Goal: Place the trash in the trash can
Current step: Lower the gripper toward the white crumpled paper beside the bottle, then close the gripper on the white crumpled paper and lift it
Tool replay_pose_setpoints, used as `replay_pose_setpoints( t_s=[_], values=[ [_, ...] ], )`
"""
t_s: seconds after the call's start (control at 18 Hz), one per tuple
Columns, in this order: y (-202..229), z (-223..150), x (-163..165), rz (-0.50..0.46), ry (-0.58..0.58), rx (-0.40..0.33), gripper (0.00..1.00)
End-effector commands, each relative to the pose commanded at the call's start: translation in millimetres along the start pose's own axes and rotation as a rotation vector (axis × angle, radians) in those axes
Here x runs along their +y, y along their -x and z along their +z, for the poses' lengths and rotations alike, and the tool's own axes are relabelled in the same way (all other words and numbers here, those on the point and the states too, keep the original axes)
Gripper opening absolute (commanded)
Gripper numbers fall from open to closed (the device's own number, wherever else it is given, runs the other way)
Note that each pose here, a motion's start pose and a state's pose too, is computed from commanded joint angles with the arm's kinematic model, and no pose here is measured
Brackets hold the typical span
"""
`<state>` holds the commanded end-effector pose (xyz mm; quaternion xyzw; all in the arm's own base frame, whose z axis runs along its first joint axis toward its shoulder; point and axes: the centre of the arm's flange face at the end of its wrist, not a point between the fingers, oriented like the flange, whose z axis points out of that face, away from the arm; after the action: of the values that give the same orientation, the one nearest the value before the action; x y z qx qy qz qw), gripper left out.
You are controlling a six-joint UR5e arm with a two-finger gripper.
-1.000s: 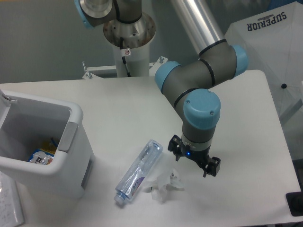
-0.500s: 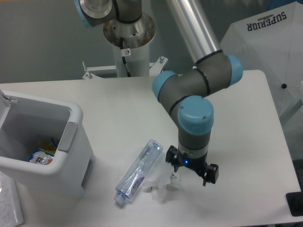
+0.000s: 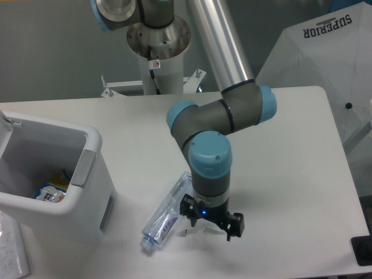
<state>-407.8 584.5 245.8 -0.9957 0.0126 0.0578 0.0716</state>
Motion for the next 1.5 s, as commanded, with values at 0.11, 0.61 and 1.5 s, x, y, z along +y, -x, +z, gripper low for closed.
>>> replay_pose_setpoints(
  t_s=[0.11, 0.61, 1.5],
  values=[
    [-4.1, 9.2, 2.7, 0.001, 0.012, 0.014, 1.00],
    [-1.8, 16.3, 7.0, 0.073, 0.026, 0.040, 0.00],
    [-11.0, -118.4, -13.4, 0.055, -0.301, 0.065, 0.00]
  ],
)
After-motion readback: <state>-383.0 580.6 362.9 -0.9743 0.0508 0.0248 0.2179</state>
